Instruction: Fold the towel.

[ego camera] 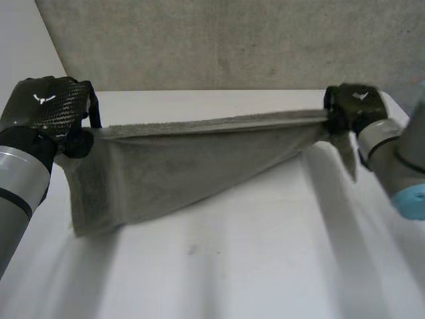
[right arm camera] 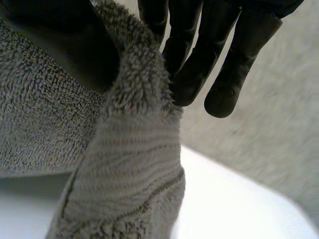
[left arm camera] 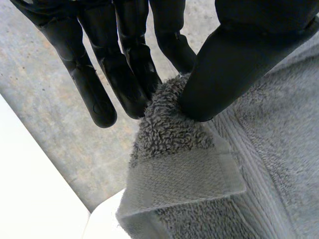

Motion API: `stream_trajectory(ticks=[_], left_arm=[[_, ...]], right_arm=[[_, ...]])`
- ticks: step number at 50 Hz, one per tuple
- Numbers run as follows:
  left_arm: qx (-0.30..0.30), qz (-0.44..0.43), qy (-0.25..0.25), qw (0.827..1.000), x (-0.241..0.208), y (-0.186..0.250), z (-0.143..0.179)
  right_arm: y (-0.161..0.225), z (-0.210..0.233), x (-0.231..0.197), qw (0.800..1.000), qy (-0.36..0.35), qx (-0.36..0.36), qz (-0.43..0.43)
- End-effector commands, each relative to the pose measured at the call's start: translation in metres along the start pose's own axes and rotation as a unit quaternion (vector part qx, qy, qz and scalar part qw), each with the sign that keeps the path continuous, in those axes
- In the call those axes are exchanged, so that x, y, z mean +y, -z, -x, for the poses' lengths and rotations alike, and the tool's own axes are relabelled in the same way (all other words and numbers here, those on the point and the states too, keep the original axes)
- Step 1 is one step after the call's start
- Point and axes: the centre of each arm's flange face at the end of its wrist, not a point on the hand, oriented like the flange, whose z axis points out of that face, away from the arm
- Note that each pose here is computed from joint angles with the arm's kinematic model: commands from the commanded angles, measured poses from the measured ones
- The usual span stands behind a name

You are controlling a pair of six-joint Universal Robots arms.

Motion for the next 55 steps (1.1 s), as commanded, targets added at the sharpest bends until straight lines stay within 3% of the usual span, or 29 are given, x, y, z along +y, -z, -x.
stream_trajectory(ticks=[1,3,9,12,14,19,28,37,39,42,44,50,55], left_arm=[[0.010,0.008,0.008,1.000,0.006,-0.006,0.000],[0.019,0.012,0.008,1.000,0.009,-0.007,-0.002],[0.028,0.031,0.006,0.999,0.020,-0.011,-0.006],[0.032,0.044,0.004,0.999,0.029,-0.013,-0.009],[0.034,0.066,0.000,0.997,0.042,-0.018,-0.011],[0.032,0.102,-0.004,0.994,0.063,-0.029,-0.009],[0.084,0.144,0.001,0.986,0.100,-0.062,-0.021],[0.080,0.099,0.002,0.992,0.094,-0.114,-0.025],[0.066,0.046,0.005,0.997,0.070,-0.139,-0.020],[0.057,0.014,0.008,0.998,0.053,-0.150,-0.017],[0.038,-0.057,0.014,0.998,0.016,-0.166,-0.008],[0.018,-0.151,0.046,0.987,-0.038,-0.167,0.005],[0.025,-0.149,0.066,0.986,-0.042,-0.155,0.006]], right_arm=[[0.039,0.001,-0.046,0.993,0.106,-0.030,-0.033],[0.059,0.004,-0.061,0.986,0.162,-0.037,-0.020],[0.082,0.007,-0.064,0.969,0.238,-0.062,0.039],[0.096,0.010,-0.052,0.950,0.277,-0.097,0.104],[0.110,0.014,-0.036,0.928,0.300,-0.140,0.174],[0.123,0.018,-0.018,0.902,0.308,-0.185,0.240],[0.104,0.022,0.007,0.891,0.303,-0.207,0.265],[0.046,0.043,0.010,0.906,0.326,-0.190,0.191],[0.012,0.041,-0.010,0.925,0.329,-0.135,0.132],[-0.006,0.037,-0.029,0.938,0.322,-0.094,0.084],[-0.029,0.030,-0.077,0.959,0.282,-0.021,-0.034],[-0.030,0.025,-0.125,0.962,0.225,0.012,-0.155],[-0.020,0.034,-0.111,0.966,0.228,-0.034,-0.117]])
